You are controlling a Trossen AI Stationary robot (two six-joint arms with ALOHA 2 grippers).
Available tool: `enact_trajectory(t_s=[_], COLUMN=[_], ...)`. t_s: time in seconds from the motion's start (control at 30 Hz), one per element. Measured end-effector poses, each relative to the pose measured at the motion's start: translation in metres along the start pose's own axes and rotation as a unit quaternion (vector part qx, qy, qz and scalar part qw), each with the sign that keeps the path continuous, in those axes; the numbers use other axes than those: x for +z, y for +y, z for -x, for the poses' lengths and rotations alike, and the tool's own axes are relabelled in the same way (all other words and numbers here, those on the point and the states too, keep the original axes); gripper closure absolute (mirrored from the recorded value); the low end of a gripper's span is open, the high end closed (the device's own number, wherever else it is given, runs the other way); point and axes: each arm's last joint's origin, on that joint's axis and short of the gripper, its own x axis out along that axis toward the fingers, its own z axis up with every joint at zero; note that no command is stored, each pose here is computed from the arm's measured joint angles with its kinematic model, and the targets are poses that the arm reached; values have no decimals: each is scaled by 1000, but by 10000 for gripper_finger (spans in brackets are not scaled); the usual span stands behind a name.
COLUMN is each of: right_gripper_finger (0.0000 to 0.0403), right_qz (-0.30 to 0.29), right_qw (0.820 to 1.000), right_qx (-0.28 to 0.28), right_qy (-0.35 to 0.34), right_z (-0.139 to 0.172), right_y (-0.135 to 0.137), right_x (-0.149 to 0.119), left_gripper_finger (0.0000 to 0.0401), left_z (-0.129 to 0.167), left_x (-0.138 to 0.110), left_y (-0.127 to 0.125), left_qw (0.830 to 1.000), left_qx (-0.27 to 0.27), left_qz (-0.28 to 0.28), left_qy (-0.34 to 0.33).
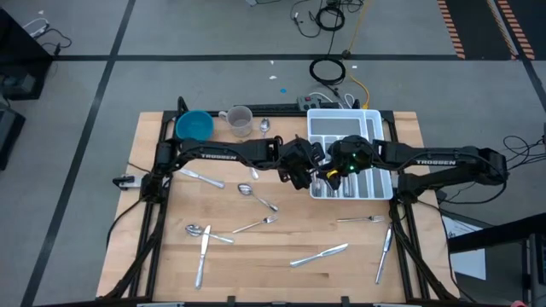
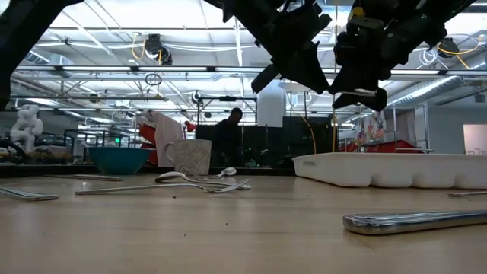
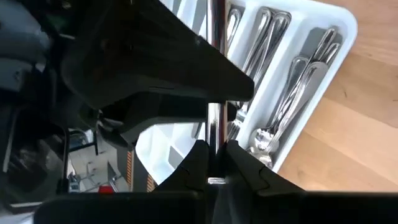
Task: Sort silverware
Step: Put the table knife in the silverware tray
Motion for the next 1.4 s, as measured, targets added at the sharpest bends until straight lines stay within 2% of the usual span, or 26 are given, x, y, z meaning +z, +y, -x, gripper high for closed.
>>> enact_trajectory(t_s=[0.1,0.13,0.3,0.47,0.67,0.8,0.93,1.03,1.1,1.2,1.33,1.4], right_gripper_finger=[369,382,398,400,401,402,402,402,402,403,403,403], right_qz=[17,25,8,-16,-74,-123,-162,-211,-246,-293,-326,-338], right_qw=[1000,1000,999,999,995,986,977,966,955,938,917,906], right_qx=[-7,-11,-22,-20,-40,-96,-114,-103,-86,-51,2,9], right_qy=[-9,-13,-23,-26,-48,-51,-81,-112,-141,-178,-230,-255], right_z=[2,4,6,6,7,9,10,10,12,18,27,32], right_y=[0,0,-1,0,-3,-17,-27,-38,-45,-54,-60,-61], right_x=[0,0,1,1,4,4,6,-4,-17,-39,-59,-67], left_gripper_finger=[372,374,394,386,374,373,372,372,372,372,371,371], left_z=[0,0,1,1,1,9,28,51,67,96,132,151], left_x=[0,-1,1,-9,-12,-19,-28,-35,-38,-40,-41,-40], left_y=[-1,-1,1,9,13,23,35,41,50,58,65,69], left_qw=[1000,1000,1000,993,984,960,920,895,876,856,832,818], left_qx=[-3,-3,5,49,78,136,185,195,222,240,244,239], left_qz=[3,3,25,98,136,216,324,382,417,451,497,523], left_qy=[5,5,-3,42,85,116,124,119,102,85,25,-19])
